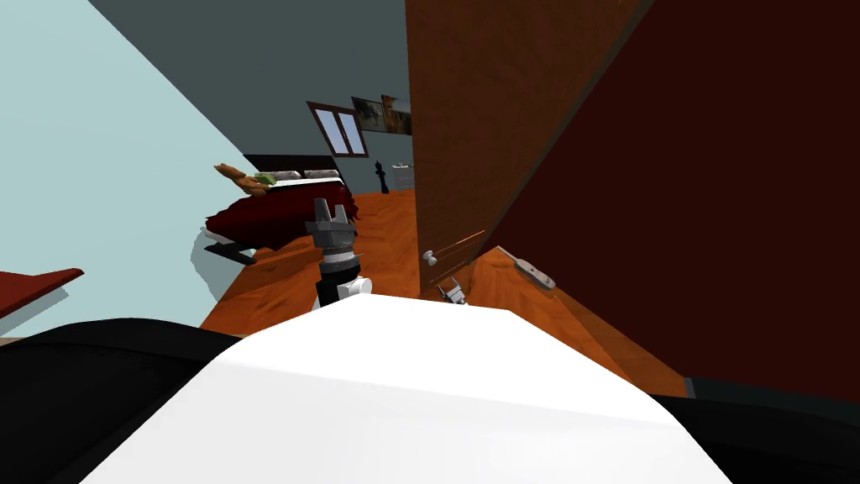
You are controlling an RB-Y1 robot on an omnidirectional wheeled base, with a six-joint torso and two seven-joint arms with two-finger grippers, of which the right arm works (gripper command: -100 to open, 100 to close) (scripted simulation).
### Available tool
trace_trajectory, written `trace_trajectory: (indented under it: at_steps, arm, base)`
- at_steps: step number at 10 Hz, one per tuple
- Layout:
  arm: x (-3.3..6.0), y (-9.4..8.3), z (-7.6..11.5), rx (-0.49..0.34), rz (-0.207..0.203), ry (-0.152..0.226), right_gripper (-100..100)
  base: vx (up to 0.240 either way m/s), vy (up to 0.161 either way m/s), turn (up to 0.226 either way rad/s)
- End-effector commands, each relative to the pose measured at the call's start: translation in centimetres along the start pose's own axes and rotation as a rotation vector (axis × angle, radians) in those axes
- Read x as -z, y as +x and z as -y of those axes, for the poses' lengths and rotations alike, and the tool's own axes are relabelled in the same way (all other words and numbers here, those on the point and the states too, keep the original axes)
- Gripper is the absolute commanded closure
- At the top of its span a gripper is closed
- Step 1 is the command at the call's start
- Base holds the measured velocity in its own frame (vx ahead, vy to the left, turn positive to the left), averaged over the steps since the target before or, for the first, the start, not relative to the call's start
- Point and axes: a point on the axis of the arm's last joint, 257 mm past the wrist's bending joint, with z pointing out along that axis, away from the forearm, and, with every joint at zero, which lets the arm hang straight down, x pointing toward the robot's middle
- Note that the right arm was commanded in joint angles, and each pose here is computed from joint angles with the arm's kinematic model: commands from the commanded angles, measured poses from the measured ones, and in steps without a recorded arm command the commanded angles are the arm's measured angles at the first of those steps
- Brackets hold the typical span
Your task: Pull the door open
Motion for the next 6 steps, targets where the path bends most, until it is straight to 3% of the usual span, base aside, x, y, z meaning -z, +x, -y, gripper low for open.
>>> trace_trajectory:
  at_steps: [1,6]
  arm:
    - [0.6,0.4,1.0,-0.001,-0.007,0.007,-100]
    - [2.54,1.5,5.1,-0.004,-0.026,0.049,-100]
  base:
    - [-0.161,0.074,0.079]
    - [-0.144,0.107,0.091]
